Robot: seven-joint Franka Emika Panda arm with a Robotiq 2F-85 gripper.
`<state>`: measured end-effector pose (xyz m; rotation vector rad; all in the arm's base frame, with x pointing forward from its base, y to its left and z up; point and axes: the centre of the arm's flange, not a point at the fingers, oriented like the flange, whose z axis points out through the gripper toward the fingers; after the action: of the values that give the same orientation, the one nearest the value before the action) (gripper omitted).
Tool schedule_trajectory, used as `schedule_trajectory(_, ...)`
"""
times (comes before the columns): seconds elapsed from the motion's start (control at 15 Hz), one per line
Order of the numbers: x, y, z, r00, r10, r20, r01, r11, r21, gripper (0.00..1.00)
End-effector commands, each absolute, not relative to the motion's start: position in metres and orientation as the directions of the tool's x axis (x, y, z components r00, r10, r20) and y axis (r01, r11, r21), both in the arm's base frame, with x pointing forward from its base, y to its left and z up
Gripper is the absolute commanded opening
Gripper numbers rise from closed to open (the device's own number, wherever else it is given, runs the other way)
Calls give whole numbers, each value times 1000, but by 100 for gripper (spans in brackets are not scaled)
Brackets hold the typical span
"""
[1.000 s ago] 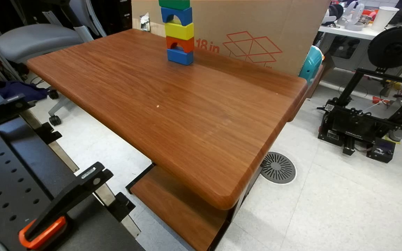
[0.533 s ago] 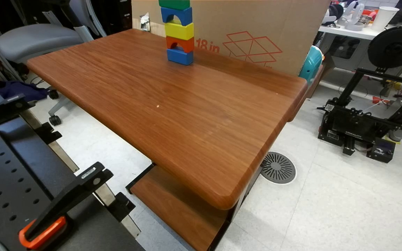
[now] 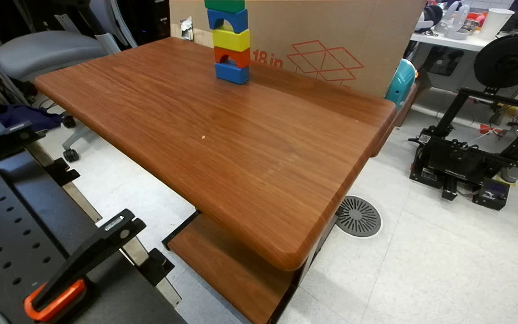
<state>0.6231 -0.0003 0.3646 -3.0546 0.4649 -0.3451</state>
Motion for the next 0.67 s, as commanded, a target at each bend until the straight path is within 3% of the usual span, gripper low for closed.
schedule_trajectory(0.0,590,3,400,912,-332,241,-328,-943,-58,100)
schedule_trajectory(0.6,589,-1,404,902,-350,251,-342,-936,-77,100)
